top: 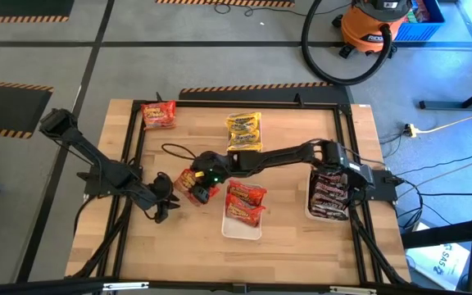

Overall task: Sort Maruchan noodles
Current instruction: Put the bottom orange noodle pack into bottom white bin

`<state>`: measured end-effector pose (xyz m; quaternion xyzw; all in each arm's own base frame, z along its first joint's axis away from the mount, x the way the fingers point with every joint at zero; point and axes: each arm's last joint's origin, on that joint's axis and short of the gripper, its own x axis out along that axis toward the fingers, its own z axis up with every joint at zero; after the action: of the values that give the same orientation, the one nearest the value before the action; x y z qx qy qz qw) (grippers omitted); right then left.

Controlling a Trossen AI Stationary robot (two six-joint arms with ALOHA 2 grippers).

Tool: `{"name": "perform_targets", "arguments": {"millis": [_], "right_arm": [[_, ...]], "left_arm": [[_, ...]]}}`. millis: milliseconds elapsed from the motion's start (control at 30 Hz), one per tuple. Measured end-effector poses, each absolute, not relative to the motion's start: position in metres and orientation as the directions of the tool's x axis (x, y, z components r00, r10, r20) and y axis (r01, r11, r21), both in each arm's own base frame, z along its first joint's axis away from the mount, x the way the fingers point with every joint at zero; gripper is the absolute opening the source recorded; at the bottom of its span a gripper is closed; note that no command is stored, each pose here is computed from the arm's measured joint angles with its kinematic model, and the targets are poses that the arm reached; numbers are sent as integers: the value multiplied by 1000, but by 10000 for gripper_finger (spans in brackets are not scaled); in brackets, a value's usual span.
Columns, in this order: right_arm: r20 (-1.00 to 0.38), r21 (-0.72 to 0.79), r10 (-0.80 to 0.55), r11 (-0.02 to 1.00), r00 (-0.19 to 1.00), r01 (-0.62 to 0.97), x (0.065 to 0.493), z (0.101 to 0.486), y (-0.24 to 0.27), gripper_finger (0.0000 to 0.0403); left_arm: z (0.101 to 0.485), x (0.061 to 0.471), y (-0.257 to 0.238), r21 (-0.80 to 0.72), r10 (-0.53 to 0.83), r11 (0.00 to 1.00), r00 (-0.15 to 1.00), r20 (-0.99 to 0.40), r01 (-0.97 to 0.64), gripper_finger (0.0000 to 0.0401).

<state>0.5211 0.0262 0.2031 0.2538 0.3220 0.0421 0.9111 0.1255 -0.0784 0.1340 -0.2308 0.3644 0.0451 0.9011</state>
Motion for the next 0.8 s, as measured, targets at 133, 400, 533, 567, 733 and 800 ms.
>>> {"name": "perform_targets", "arguments": {"millis": [133, 400, 533, 567, 733, 800], "right_arm": [[-589, 442, 252, 896, 768, 45, 503, 237, 39, 149], [-672, 305, 192, 952, 715, 31, 456, 296, 75, 155], [-736, 247, 182, 969, 652, 7, 432, 308, 97, 155], [-748, 233, 177, 972, 640, 5, 428, 308, 103, 155], [-817, 196, 160, 981, 554, 5, 410, 303, 131, 156], [-832, 196, 162, 981, 530, 7, 406, 300, 140, 156]], "left_arm": [[135, 126, -79, -390, -86, 886, 737, -670, -252, 124], [136, 128, -79, -393, -65, 882, 760, -646, -259, 124], [137, 128, -79, -399, -66, 880, 765, -641, -258, 124], [137, 128, -79, -402, -68, 879, 768, -637, -256, 124], [140, 131, -81, -434, -83, 867, 789, -608, -243, 124], [143, 132, -82, -456, -94, 859, 805, -586, -232, 124]]}}
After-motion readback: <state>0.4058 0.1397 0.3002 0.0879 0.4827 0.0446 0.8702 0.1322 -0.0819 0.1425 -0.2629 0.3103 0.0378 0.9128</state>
